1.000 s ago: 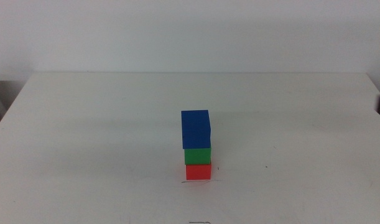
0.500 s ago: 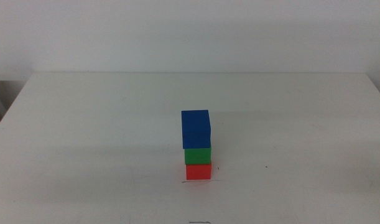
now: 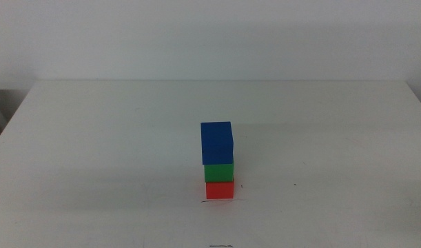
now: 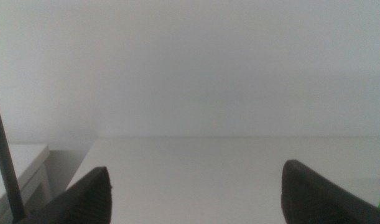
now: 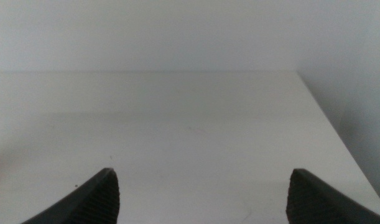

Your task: Stack red cubes first, then green, then blue cubes in a specific spot.

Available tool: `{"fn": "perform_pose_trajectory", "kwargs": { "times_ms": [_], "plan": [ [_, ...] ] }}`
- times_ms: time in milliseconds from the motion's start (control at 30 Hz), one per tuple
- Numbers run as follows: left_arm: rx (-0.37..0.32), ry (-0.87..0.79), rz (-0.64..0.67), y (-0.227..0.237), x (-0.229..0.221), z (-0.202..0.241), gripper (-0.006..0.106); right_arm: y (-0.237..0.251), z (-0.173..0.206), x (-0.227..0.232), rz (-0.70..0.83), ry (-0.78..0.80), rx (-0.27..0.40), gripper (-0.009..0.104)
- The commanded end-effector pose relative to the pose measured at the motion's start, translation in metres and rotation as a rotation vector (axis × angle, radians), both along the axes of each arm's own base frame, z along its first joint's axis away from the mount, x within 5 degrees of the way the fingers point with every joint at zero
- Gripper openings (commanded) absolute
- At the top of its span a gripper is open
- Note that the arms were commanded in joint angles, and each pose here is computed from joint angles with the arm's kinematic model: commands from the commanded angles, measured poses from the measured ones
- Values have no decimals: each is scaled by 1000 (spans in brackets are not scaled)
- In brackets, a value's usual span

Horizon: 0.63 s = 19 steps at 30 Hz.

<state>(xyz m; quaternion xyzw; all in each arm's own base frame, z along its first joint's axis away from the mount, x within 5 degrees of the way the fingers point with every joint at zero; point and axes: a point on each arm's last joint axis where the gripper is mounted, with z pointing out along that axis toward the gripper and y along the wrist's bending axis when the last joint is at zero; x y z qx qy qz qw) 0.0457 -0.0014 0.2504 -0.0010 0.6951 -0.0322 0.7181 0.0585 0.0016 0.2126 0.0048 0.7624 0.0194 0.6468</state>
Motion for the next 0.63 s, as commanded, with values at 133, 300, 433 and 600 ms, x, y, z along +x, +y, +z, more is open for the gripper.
{"fn": "perform_pose_trajectory", "kwargs": {
  "times_ms": [133, 300, 433, 600],
  "plan": [
    [-17, -23, -11, -1, 5, -21, 93, -1, 2, -4, -14, -143, -22, 83],
    [-14, 37, -10, -1, 8, -48, 93, -1, -12, -4, -14, -139, -22, 83],
    [-11, 90, -8, -1, 9, -58, 93, -1, -16, -4, -13, -121, -22, 83],
    [-11, 84, -9, -1, 9, -58, 93, -1, -16, -4, -13, -122, -22, 83]
  ]
}}
